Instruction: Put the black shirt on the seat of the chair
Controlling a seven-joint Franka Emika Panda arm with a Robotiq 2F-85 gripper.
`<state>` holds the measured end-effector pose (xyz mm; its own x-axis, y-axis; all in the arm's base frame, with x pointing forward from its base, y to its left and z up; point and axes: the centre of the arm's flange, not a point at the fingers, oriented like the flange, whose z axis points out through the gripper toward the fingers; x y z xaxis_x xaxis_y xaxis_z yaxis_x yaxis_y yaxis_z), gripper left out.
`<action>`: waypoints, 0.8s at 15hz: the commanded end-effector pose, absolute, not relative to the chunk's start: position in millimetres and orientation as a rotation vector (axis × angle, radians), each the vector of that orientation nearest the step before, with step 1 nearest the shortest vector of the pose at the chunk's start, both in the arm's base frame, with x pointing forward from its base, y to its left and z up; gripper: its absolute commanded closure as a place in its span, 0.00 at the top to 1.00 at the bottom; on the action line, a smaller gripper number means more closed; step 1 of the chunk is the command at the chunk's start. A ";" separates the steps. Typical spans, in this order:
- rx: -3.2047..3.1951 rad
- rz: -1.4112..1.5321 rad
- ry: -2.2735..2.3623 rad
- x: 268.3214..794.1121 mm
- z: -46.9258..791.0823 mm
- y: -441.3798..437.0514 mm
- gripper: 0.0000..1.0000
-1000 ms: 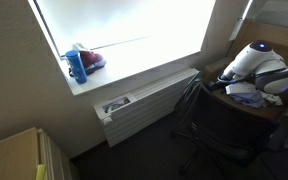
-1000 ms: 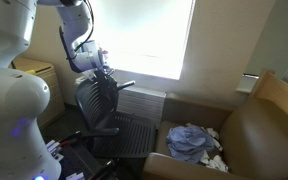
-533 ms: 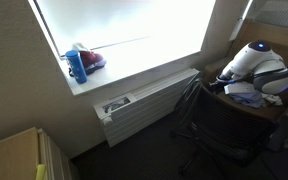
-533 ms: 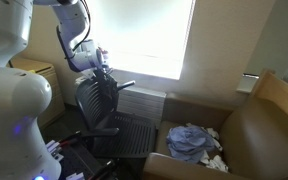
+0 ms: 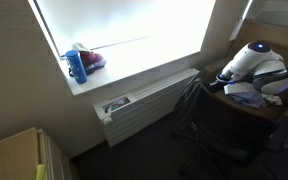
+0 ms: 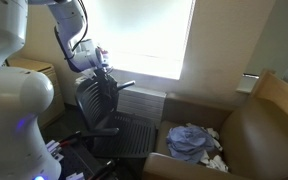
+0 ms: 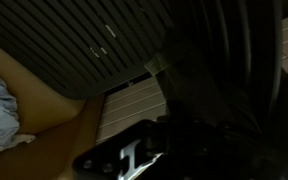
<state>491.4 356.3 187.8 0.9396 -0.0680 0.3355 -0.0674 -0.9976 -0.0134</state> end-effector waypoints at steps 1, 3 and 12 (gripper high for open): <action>-3.091 -0.618 0.138 493.8 192.1 352.1 0.00; -3.144 -0.713 0.255 504.5 210.5 341.5 0.00; -2.984 -0.638 0.126 513.3 226.9 352.8 0.61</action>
